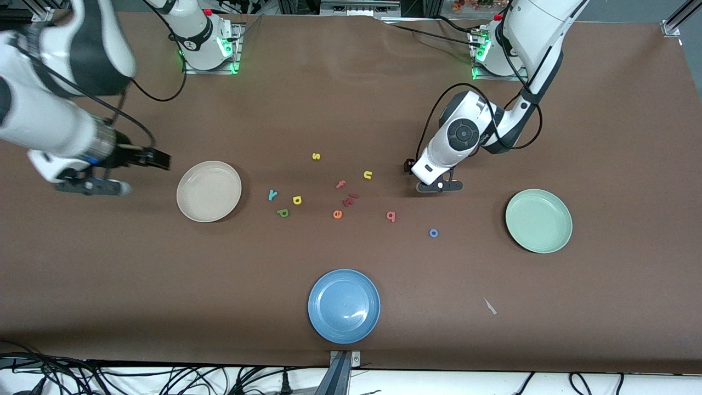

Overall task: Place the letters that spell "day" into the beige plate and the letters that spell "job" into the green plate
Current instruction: 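Grasp the cyan l with the left gripper while the right gripper grasps y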

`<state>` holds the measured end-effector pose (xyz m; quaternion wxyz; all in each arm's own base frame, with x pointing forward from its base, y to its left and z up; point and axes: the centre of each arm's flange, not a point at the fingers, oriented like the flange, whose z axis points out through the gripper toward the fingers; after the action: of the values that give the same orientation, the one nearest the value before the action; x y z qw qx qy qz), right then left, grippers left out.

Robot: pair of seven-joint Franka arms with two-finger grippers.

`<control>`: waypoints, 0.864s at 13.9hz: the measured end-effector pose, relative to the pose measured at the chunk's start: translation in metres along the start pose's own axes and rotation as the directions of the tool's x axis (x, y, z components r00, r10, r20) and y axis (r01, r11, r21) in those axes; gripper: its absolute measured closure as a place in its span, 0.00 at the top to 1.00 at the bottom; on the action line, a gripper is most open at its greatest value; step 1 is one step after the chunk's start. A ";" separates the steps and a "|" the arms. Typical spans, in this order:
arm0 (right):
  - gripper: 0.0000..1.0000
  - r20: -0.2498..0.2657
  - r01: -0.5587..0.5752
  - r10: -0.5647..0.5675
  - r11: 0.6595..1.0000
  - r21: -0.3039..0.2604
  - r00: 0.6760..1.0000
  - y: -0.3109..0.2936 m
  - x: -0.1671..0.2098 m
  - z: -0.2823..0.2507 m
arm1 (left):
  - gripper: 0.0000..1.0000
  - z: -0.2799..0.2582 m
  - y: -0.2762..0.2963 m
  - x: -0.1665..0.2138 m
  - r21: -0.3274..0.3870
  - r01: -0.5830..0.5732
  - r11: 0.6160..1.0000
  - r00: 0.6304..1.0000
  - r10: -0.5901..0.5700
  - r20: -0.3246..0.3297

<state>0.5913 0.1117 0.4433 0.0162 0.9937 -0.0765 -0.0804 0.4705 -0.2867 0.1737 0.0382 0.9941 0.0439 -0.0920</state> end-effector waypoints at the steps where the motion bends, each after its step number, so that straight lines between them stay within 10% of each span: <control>1: 1.00 0.002 -0.048 0.048 0.999 -0.008 0.999 -0.024 0.000 0.015 | 0.64 0.004 0.000 0.000 0.002 0.007 1.000 1.000 -0.007 0.007; 9: 0.85 -0.087 -0.314 0.317 0.948 0.041 0.945 -0.167 -0.043 0.169 | 0.07 0.001 0.003 0.003 -0.007 0.034 0.999 0.999 -0.034 -0.001; 12: 0.73 -0.099 -0.353 0.358 0.933 0.064 0.928 -0.163 -0.051 0.201 | 0.08 -0.029 0.004 0.016 -0.033 0.043 0.999 0.997 -0.045 -0.057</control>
<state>0.5335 0.2768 0.2454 0.0124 0.9664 -0.2560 -0.0198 0.4922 -0.2866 0.1993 0.0506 0.9944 0.0682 -0.0634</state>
